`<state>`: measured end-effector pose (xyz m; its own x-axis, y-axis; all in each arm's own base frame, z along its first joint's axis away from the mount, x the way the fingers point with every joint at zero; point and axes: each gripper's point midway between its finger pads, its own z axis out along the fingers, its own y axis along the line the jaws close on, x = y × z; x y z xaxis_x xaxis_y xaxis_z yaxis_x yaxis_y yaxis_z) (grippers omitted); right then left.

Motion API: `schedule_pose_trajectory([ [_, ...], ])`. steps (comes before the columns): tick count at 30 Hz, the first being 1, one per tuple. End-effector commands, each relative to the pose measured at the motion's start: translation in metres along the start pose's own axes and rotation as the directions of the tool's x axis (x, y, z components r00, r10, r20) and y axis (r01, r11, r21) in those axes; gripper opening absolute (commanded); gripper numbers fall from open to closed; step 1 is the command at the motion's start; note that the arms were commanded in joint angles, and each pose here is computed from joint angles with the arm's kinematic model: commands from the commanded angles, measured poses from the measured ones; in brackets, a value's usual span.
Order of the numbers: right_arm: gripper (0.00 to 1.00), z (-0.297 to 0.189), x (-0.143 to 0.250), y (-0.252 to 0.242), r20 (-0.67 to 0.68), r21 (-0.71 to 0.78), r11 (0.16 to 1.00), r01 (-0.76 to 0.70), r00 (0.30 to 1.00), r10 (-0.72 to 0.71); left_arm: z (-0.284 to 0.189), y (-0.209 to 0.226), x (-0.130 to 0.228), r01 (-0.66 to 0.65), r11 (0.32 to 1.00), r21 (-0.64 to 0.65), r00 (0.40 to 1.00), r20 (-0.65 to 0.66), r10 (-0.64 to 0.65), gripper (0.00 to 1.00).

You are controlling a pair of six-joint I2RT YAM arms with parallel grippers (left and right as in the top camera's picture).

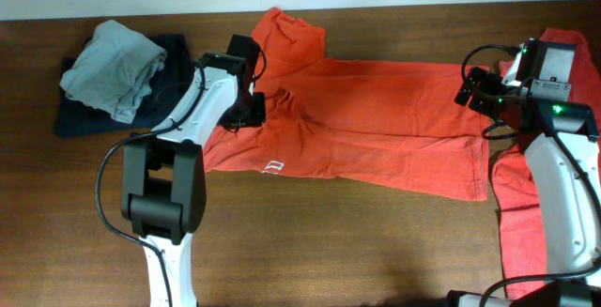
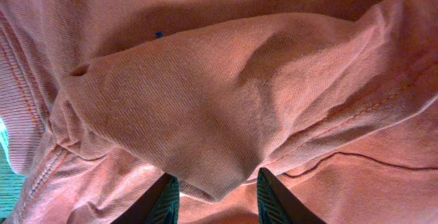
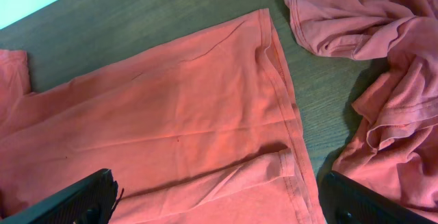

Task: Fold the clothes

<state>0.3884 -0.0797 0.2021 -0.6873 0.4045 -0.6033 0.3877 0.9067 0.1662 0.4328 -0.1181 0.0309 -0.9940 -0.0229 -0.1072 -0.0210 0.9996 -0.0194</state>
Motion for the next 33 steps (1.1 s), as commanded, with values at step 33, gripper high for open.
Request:
schedule_pose_trajectory([
  [33,0.99,0.001,-0.001,-0.002,0.001,0.004,1.0,-0.005,1.0,0.005,-0.033,0.008,-0.09,0.049,0.996,-0.072,0.937,0.348,-0.021,0.03],
])
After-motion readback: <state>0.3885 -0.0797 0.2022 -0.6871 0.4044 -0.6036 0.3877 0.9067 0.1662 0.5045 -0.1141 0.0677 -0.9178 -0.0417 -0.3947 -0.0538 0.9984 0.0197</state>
